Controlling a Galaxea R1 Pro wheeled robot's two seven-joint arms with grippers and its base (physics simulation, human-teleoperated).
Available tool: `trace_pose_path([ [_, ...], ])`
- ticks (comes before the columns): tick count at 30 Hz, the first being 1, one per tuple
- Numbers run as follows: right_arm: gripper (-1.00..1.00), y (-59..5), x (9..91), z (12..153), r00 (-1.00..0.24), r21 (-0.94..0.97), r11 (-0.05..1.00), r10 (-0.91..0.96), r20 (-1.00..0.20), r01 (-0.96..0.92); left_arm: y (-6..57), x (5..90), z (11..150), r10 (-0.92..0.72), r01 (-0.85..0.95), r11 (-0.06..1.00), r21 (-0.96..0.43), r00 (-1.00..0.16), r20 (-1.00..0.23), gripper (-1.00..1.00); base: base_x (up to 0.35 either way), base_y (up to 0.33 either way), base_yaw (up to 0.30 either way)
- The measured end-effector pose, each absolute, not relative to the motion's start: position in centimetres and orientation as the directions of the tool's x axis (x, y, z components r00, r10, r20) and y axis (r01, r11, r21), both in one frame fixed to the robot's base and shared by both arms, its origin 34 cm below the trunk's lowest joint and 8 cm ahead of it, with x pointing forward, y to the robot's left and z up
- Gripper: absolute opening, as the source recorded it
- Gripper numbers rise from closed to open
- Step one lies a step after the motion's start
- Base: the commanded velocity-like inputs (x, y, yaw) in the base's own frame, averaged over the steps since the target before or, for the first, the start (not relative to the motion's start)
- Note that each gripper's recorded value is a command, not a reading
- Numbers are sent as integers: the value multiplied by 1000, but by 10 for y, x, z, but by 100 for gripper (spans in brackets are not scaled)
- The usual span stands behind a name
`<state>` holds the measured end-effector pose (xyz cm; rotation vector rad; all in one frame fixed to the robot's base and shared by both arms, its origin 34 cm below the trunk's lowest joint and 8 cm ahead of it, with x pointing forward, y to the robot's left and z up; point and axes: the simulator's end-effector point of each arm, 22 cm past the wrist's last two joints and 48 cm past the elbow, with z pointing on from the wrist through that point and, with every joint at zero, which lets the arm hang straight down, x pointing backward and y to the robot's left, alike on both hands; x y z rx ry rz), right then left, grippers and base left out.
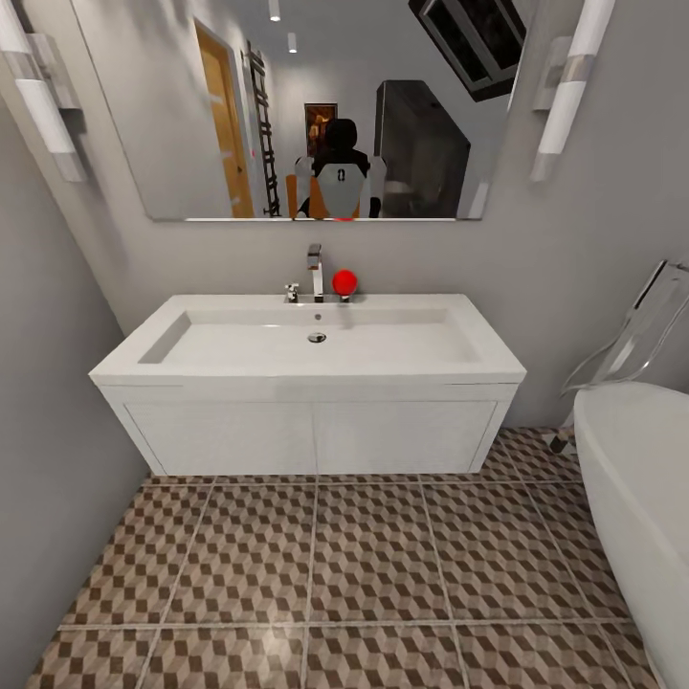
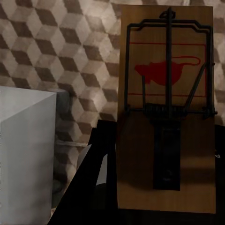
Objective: Take the four mousetraps from the cabinet in the bathroom and place them on the bathroom floor. Make sure all four end up on the same floor surface, and ensure that at least two of them are either under or directly next to the same bathroom sink.
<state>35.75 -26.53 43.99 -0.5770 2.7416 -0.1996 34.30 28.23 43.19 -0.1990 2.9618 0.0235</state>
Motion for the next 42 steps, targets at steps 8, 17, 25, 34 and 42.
trace_pose_path([
  [8,-100,-265,357,440,-863,-202,908,-413,-290,-367,283,343,432,-131,-134,991,5,-976,-174,-100,0,0,0],
  [17,-100,-252,356,440,-863,-185,911,-410,-297,-369,283,344,432,-131,-134,991,5,-976,-175,-100,74,0,0],
  [25,-100,-247,323,436,-872,-163,909,-414,-262,-383,283,344,432,-131,-134,991,4,-976,-176,-100,321,0,0],
  [34,-100,-250,322,436,-872,-167,908,-417,-259,-384,281,344,432,-131,-134,991,3,-975,-176,-100,337,0,0],
  [42,-100,-237,344,438,-864,-156,913,-408,-297,-377,280,338,432,-134,-134,991,-10,-975,-180,-100,0,0,0],
])
